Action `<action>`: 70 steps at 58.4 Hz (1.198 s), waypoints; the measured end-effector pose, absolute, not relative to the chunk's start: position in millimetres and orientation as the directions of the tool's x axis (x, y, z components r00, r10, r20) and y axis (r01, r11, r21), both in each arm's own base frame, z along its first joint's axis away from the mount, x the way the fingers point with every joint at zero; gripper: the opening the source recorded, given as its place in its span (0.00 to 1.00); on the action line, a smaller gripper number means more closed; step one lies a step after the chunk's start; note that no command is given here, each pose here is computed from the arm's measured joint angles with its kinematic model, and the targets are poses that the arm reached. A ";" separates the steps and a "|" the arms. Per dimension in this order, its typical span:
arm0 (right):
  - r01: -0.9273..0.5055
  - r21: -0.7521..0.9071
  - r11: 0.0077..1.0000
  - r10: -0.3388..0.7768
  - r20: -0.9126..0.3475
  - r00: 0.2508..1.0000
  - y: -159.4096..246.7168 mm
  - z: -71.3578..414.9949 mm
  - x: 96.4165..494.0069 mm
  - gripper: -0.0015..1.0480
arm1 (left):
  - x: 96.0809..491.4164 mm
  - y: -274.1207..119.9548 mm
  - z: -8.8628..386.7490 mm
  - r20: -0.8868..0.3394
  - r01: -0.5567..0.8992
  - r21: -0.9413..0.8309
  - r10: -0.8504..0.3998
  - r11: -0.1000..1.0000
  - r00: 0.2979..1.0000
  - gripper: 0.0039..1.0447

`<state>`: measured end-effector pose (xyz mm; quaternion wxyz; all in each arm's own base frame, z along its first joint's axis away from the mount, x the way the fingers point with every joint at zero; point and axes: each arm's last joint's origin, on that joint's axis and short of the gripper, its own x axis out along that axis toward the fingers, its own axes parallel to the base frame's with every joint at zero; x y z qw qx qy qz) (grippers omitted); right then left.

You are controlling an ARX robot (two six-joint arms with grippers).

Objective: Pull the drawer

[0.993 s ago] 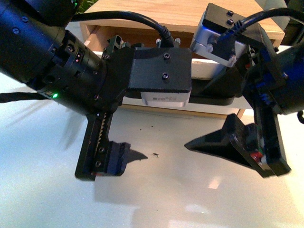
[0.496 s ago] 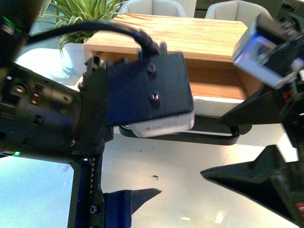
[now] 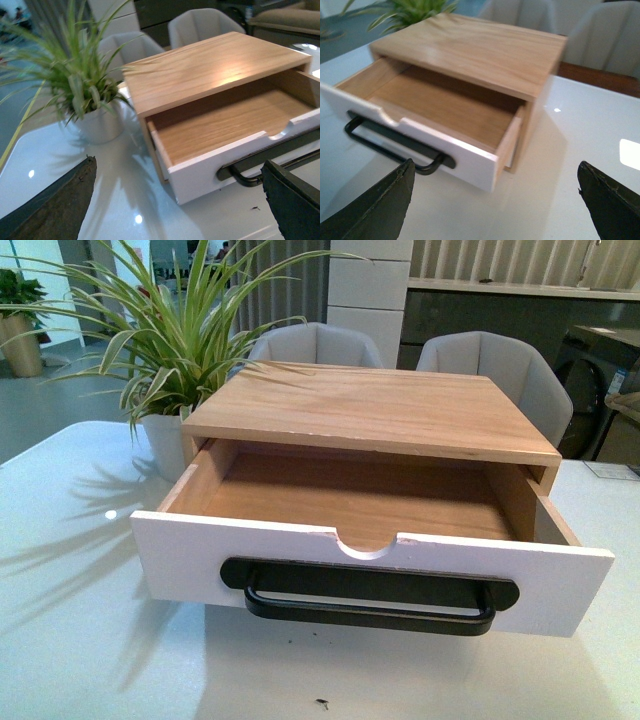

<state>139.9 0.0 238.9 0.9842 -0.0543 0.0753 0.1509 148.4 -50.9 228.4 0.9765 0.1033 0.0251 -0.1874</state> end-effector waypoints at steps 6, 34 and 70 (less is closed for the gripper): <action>-0.166 -0.029 0.986 0.161 -0.120 0.980 -13.5 236.1 118.8 0.91 | 125.0 -29.2 221.4 -0.097 0.225 0.073 -0.218 0.972 0.971 0.93; 0.015 0.031 0.999 -0.015 -0.006 1.000 -21.2 215.3 97.8 0.68 | 97.8 -0.7 202.1 -0.002 -0.002 -0.024 0.002 1.000 1.000 0.65; 0.004 0.003 1.000 -0.004 -0.007 1.000 -0.5 177.7 97.9 0.02 | 97.4 -0.4 170.3 0.001 0.004 -0.008 -0.004 1.000 1.000 0.03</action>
